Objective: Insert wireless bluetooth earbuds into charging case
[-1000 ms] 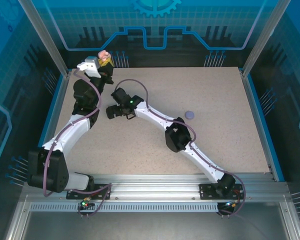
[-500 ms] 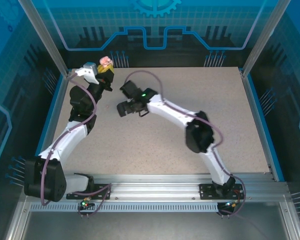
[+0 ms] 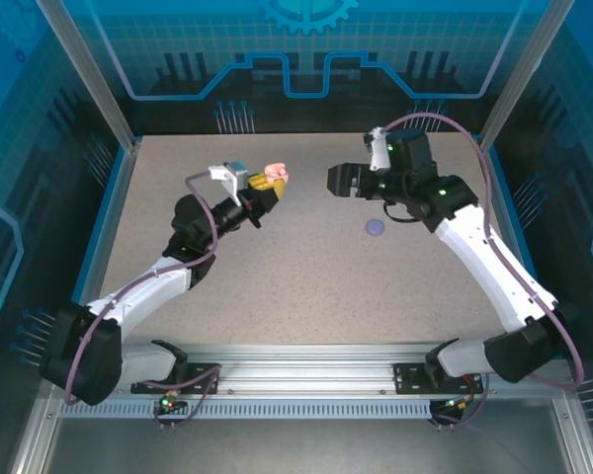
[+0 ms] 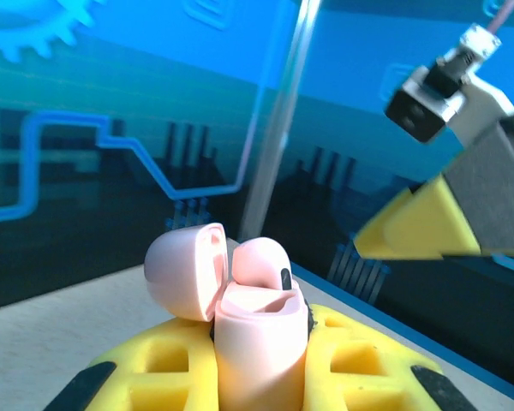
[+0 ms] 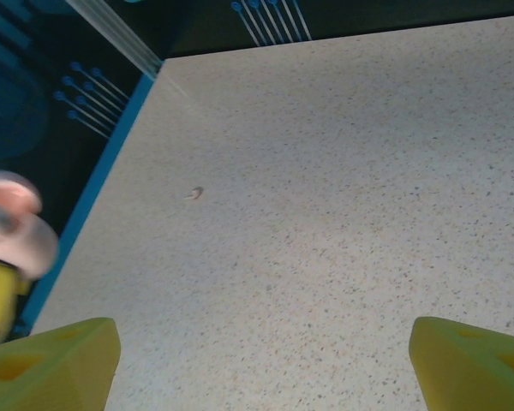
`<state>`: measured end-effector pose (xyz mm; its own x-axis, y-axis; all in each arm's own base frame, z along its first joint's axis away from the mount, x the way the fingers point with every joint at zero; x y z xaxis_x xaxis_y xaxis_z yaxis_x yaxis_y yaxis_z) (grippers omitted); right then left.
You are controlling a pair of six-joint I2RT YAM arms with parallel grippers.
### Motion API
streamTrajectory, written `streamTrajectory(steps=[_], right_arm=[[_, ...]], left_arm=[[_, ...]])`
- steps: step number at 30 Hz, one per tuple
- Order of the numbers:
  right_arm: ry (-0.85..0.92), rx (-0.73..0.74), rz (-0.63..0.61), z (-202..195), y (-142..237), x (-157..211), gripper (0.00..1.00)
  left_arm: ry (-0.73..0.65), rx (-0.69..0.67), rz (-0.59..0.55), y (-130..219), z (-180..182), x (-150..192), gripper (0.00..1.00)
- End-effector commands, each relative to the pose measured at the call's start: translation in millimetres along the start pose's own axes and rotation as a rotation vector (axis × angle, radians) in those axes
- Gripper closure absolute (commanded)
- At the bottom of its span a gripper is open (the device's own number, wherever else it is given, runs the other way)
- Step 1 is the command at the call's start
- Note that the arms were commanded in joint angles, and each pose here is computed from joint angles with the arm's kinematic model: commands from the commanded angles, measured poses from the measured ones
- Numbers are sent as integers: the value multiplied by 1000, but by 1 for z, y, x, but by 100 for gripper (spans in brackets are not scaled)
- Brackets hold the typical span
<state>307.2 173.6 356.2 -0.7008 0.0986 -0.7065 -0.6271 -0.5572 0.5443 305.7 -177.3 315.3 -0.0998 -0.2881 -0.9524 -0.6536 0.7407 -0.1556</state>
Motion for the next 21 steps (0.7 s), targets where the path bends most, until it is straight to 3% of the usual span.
streamTrajectory(steps=[1, 9, 21], right_arm=[[-1, -146, 48, 4, 3, 14, 13], [-82, -306, 64, 6, -12, 34, 11], [-114, -320, 83, 0, -19, 43, 12]], left_arm=[[52, 71, -3, -1, -12, 13, 100], [205, 82, 81, -1, -21, 37, 100], [307, 169, 188, -2, -32, 63, 100]])
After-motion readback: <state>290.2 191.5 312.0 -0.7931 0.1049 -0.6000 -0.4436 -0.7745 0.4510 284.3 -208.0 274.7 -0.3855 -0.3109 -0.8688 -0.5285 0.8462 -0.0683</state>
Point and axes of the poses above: each hand's point on the last joint's axis, 136 mm out from that joint toward the fingers, its own y axis back along the fingers, its own z axis along the line the jaws close on, x = y × z, the point moved 6 cm from there along y, back along the fingers, and after that the axes turned 1 degree about y, right-handed, at the moved point
